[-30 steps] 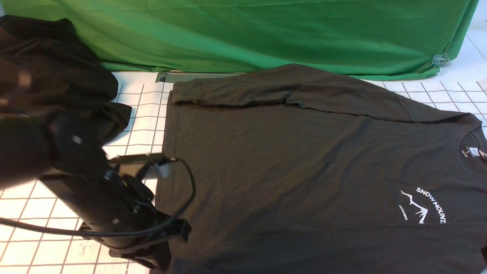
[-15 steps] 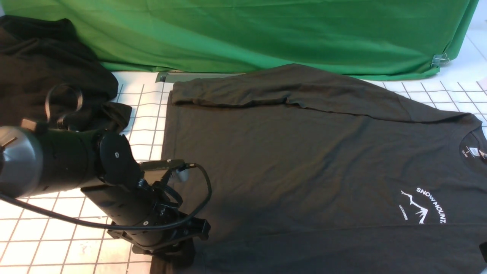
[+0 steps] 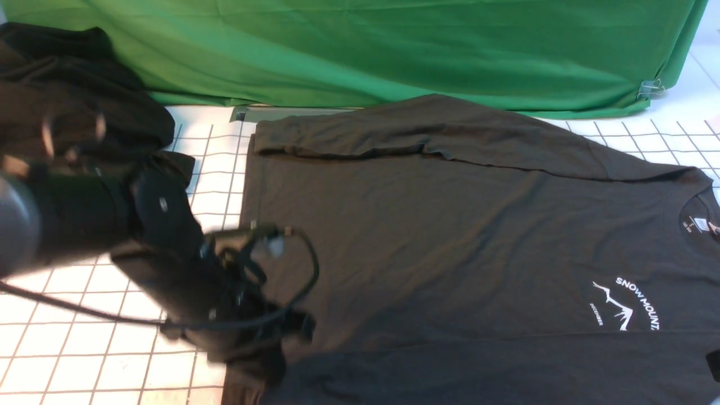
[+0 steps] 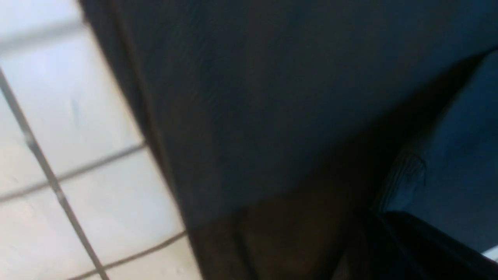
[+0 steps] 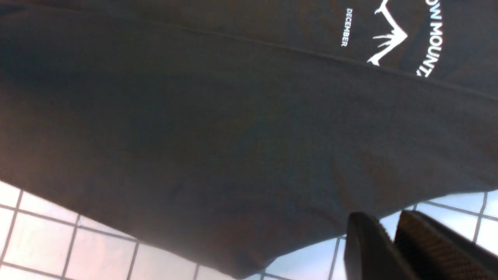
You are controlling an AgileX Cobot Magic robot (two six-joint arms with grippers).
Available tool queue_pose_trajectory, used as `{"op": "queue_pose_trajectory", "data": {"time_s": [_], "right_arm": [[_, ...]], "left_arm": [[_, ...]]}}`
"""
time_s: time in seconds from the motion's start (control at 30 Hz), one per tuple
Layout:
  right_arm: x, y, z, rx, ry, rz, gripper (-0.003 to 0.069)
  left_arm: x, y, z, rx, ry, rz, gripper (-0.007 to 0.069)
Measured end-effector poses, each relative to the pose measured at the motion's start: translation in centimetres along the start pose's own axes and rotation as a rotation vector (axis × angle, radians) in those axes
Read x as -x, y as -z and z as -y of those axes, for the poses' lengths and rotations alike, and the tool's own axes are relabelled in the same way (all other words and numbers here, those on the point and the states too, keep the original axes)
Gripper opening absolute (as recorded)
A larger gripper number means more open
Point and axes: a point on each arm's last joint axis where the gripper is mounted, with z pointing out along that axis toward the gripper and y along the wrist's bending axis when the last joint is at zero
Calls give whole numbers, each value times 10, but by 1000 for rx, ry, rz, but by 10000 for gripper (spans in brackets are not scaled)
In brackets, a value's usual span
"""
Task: Fold a long-sleeved shirt over a white checkered tablecloth.
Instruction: 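Fold the left side of the black T-shirt inward over its body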
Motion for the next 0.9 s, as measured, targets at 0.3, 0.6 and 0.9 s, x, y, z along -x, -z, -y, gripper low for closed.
{"op": "queue_pose_trajectory", "data": {"time_s": [0.3, 0.6, 0.9], "right_arm": [[0, 0, 0, 0, -1, 0, 124], [0, 0, 0, 0, -1, 0, 130], [0, 0, 0, 0, -1, 0, 147]], "left_arm": [[83, 80, 8, 32, 24, 279, 12], [150, 13, -52, 47, 188, 258, 15], [180, 7, -64, 39, 242, 358, 183]]}}
